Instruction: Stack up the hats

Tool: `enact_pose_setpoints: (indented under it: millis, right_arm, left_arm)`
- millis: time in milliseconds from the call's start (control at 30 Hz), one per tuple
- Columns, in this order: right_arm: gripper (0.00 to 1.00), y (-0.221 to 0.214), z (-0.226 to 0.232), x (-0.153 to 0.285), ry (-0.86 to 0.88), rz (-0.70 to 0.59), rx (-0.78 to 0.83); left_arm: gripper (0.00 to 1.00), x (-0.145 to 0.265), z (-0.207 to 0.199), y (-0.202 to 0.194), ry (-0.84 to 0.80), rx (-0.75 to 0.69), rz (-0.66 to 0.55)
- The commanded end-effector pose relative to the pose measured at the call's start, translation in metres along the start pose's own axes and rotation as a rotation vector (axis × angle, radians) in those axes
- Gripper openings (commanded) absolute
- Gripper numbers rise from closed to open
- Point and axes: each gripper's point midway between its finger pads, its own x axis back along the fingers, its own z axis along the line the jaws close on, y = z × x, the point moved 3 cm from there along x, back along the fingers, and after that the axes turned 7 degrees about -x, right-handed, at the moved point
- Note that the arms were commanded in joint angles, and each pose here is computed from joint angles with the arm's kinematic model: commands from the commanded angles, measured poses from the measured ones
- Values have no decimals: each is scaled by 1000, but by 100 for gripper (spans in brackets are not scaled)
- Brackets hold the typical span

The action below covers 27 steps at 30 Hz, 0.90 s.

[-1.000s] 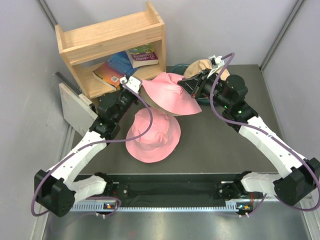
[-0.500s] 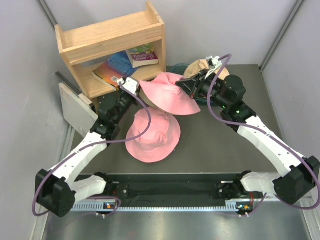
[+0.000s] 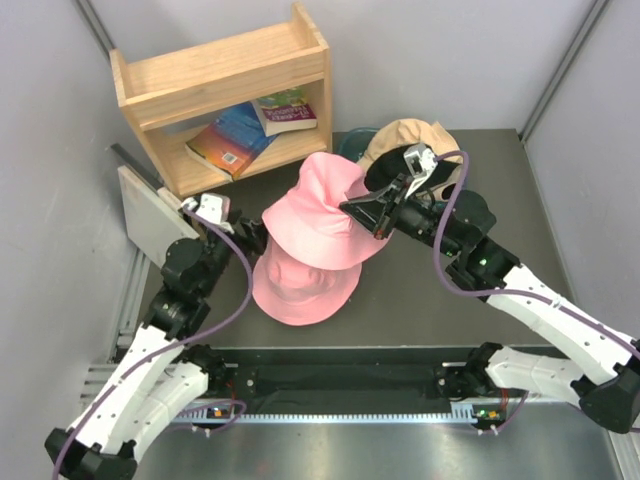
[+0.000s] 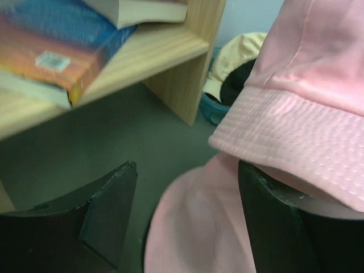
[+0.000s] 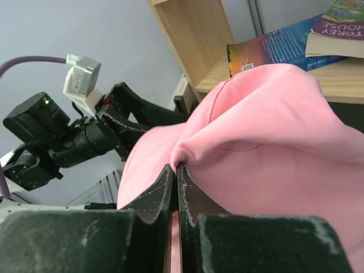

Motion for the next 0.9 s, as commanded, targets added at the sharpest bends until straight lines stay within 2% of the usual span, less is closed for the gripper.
enact_pose_setpoints:
  millis: [0, 33, 200, 400, 500, 533, 700, 867]
  right_arm:
    - [0, 0, 14, 1, 20, -41, -16]
    - [0, -6, 13, 0, 15, -28, -23]
    - [0, -24, 9, 1, -29, -2, -42]
    - [0, -44, 8, 6, -63, 29, -62]
    - [0, -53, 11, 8, -59, 43, -80]
    - [0, -56, 11, 8, -60, 48, -81]
    - [0, -66, 11, 9, -72, 65, -89]
    - [0, -66, 14, 11, -70, 65, -86]
  left_arm:
    - [77, 34, -1, -25, 80, 246, 177]
    - [78, 38, -4, -26, 84, 326, 185]
    - [78, 69, -13, -28, 89, 546, 189]
    - [77, 92, -23, -6, 28, 707, 103]
    - [79, 92, -28, 4, -24, 753, 28]
    - [80, 89, -28, 15, -49, 763, -32]
    - [80, 68, -46, 15, -170, 801, -33]
    - [79, 46, -50, 16, -192, 756, -4]
